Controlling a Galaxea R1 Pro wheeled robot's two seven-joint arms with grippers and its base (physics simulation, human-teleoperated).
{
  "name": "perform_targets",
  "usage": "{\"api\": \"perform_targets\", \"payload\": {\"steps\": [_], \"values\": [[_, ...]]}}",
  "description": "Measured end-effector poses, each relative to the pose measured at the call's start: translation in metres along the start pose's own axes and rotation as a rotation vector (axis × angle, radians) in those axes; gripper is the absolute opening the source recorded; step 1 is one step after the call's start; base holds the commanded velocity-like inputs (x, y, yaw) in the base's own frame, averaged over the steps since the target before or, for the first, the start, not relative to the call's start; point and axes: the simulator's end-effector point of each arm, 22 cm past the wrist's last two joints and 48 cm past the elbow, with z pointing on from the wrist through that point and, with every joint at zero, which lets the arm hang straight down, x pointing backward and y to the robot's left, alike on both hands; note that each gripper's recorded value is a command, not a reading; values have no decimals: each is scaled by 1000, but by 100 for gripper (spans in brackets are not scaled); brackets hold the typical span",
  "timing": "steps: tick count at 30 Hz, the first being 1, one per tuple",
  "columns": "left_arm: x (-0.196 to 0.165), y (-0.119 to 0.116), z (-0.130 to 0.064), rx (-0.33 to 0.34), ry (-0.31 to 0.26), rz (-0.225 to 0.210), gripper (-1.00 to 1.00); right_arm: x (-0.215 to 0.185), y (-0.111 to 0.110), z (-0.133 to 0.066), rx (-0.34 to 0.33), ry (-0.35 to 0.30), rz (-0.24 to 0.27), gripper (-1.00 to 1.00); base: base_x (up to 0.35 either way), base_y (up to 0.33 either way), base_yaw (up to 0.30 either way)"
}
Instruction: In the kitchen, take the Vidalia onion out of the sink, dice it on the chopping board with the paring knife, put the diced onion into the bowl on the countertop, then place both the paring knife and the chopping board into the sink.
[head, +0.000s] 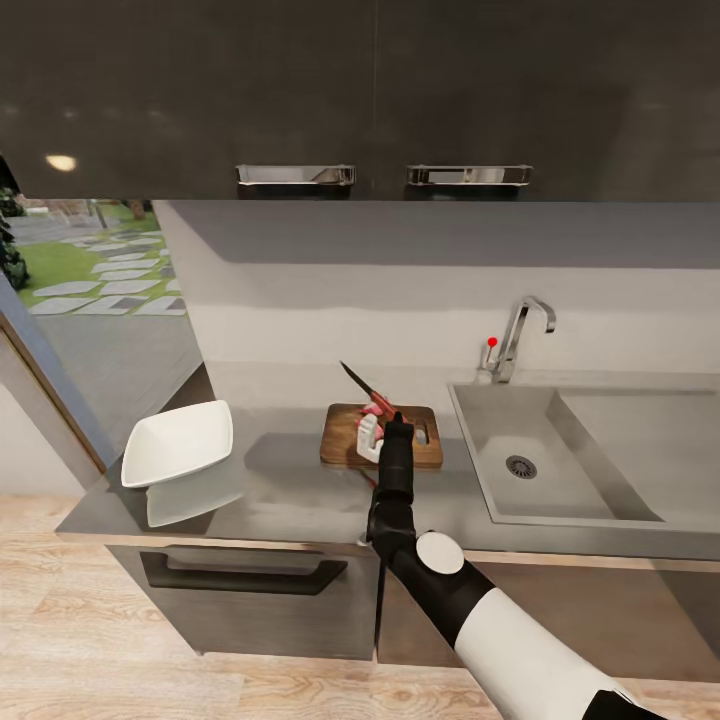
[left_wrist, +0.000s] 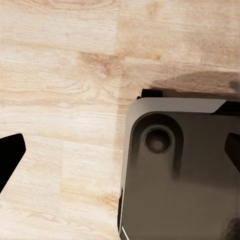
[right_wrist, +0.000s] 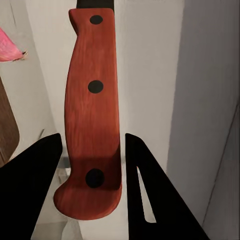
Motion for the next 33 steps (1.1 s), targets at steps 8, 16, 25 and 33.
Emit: {"api": "perform_targets", "payload": {"steps": [8,16,25,33], "values": [[0,-1,0,2,0,0,100,1,3,0,-4,-1,-13,-100,0,0,0],[0,-2,0,3,0,0,100,1,5,0,-9,0,-17,-100,-41,0,0],[0,-1,0,2,1,0,100,4,16,-1,-27,5,-35,-100,-185,0,0],[0,-2,0,3,0,0,100,7,25,-2,-44,9,-52,-100,-40,0,0]]}}
